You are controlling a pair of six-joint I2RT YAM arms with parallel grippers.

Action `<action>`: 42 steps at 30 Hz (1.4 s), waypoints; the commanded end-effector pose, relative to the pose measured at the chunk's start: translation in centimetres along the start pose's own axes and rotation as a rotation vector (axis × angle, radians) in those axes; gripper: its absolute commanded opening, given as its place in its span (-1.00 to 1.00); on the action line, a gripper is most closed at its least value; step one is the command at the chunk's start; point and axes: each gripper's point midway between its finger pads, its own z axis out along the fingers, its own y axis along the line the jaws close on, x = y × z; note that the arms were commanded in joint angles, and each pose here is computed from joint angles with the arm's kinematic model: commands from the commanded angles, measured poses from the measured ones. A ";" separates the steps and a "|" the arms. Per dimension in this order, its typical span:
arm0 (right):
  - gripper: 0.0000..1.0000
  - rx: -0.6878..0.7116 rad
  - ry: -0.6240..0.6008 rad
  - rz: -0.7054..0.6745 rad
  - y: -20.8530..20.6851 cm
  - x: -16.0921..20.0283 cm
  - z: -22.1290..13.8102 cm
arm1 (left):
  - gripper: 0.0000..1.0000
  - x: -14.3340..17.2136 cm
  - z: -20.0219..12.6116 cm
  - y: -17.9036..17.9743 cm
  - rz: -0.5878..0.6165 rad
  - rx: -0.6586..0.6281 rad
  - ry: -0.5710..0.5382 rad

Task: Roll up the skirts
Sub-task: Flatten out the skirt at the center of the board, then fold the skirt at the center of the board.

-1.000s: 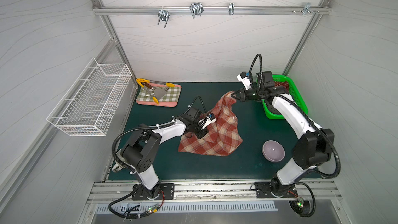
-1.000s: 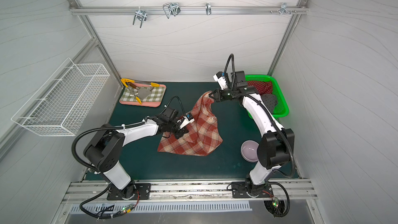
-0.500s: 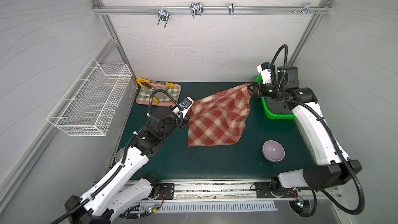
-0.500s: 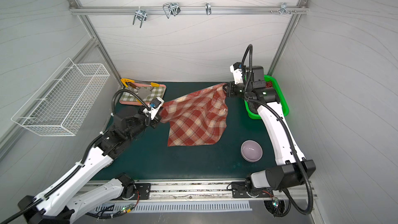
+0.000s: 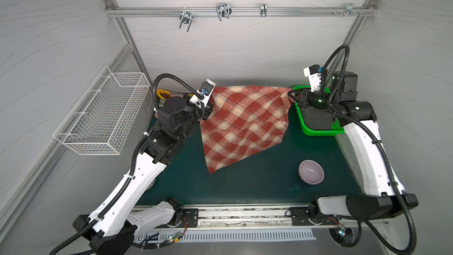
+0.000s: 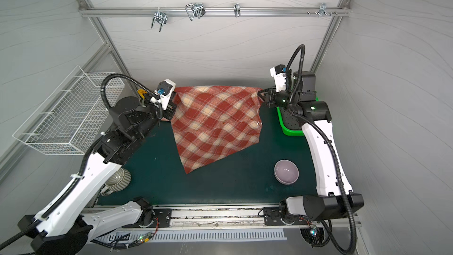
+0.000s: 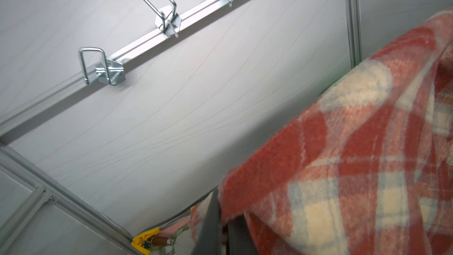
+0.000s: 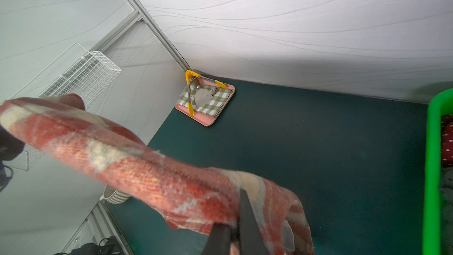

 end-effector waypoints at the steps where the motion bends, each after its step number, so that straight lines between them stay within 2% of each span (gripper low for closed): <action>1: -1.00 -0.154 -0.139 -0.105 1.1 -4.9 1.2 | -1.00 -3.3 1.4 3.1 -0.040 -0.083 -0.106; 5: -1.00 -0.238 -0.161 -0.208 1.1 -8.1 3.0 | -1.00 -5.4 4.1 5.4 -0.028 -0.098 -0.136; 8: -1.00 -0.260 -0.178 -0.279 1.6 -10.1 2.8 | -1.00 -7.5 4.5 7.0 -0.019 -0.123 -0.169; 11: -1.00 -0.277 -0.188 -0.310 2.4 -10.4 2.1 | -1.00 -8.3 4.0 7.3 -0.009 -0.125 -0.196; 13: -1.00 -0.281 -0.177 -0.302 2.6 -9.3 1.8 | -1.00 -7.4 3.6 7.1 -0.015 -0.133 -0.177; 17: -1.00 -0.256 -0.135 -0.266 2.3 -3.9 1.9 | -1.00 -2.2 2.2 5.6 -0.065 -0.165 -0.112; 19: -1.00 -0.228 -0.128 -0.258 2.1 0.1 2.1 | -1.00 1.2 0.5 4.3 -0.120 -0.183 -0.110; 21: -1.00 -0.209 -0.107 -0.243 2.0 4.1 2.4 | -1.00 4.6 -0.7 3.1 -0.163 -0.208 -0.062; 23: -1.00 -0.166 -0.083 -0.231 2.2 8.7 3.0 | -1.00 8.7 -2.0 1.9 -0.236 -0.271 0.014; 26: -1.00 -0.083 -0.092 -0.175 1.9 15.5 3.4 | -1.00 13.5 -4.8 0.0 -0.349 -0.373 0.065; 29: -1.00 -0.083 -0.098 -0.164 2.6 21.3 3.1 | -1.00 16.7 -6.2 -2.5 -0.371 -0.376 0.086; 32: -1.00 -0.109 -0.033 -0.160 3.7 25.9 3.0 | -1.00 18.6 -7.1 -2.3 -0.356 -0.465 0.142; 36: -1.00 -0.127 0.063 -0.178 4.5 28.7 3.3 | -1.00 18.6 -6.3 -2.1 -0.307 -0.499 0.168; 38: -1.00 -0.093 0.077 -0.199 4.0 28.4 3.6 | -1.00 18.8 -5.4 -1.8 -0.286 -0.513 0.193; 42: -1.00 -0.076 0.137 -0.151 2.9 26.7 5.2 | -1.00 21.1 -3.0 -1.3 -0.344 -0.506 0.266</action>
